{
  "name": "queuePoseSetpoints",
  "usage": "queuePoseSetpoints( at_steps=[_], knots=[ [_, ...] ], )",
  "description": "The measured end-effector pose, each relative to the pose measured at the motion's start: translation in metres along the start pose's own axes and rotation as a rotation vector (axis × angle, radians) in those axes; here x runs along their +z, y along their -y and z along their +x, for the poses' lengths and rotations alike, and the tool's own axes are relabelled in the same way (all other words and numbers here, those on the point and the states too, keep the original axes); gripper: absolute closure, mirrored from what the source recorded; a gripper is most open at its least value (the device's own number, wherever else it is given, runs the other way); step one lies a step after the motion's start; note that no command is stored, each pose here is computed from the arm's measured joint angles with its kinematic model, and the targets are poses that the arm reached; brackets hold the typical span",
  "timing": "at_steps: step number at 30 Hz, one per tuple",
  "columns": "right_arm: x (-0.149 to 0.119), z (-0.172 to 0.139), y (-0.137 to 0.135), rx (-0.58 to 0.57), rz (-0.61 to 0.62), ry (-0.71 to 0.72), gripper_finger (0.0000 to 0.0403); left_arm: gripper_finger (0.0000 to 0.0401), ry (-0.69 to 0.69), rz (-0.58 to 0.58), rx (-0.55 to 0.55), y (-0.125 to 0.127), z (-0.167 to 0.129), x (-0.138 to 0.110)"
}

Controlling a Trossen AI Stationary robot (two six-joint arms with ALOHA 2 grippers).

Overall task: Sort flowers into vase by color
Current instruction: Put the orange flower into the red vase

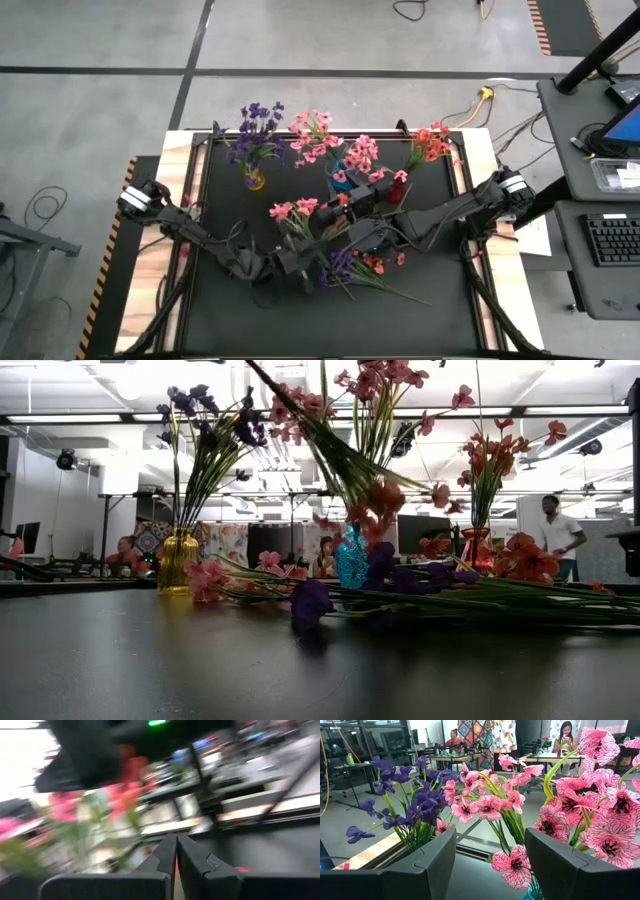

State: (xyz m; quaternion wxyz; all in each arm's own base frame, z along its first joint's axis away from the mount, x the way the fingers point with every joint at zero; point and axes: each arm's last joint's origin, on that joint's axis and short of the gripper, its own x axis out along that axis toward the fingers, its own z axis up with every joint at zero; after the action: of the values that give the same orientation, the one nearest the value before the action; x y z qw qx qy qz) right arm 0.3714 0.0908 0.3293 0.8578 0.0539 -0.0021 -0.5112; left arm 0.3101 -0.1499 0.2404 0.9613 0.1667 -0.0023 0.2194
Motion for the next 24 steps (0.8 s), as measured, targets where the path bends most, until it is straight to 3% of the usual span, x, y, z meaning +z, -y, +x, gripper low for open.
queuePoseSetpoints(
  at_steps=[2, 7, 14, 18, 24],
  knots=[
    [0.000, 0.000, 0.000, 0.000, -0.001, 0.000, 0.0174, 0.0401, -0.038, 0.023, 0.095, -0.002, 0.000, 0.003],
    [0.000, 0.000, 0.000, 0.013, 0.005, -0.005, 0.0174, 0.0383, -0.025, 0.032, 0.123, -0.007, 0.009, 0.014],
    [0.000, 0.000, -0.001, 0.026, 0.000, -0.010, 0.0174, 0.0299, -0.040, 0.007, 0.185, -0.015, 0.019, 0.016],
    [0.000, 0.000, -0.001, 0.027, -0.002, -0.010, 0.0174, 0.0255, -0.094, 0.003, 0.285, -0.018, 0.018, 0.014],
    [0.000, 0.000, -0.001, 0.027, -0.001, -0.010, 0.0174, 0.0236, -0.019, 0.030, 0.162, -0.018, 0.024, 0.019]
  ],
)
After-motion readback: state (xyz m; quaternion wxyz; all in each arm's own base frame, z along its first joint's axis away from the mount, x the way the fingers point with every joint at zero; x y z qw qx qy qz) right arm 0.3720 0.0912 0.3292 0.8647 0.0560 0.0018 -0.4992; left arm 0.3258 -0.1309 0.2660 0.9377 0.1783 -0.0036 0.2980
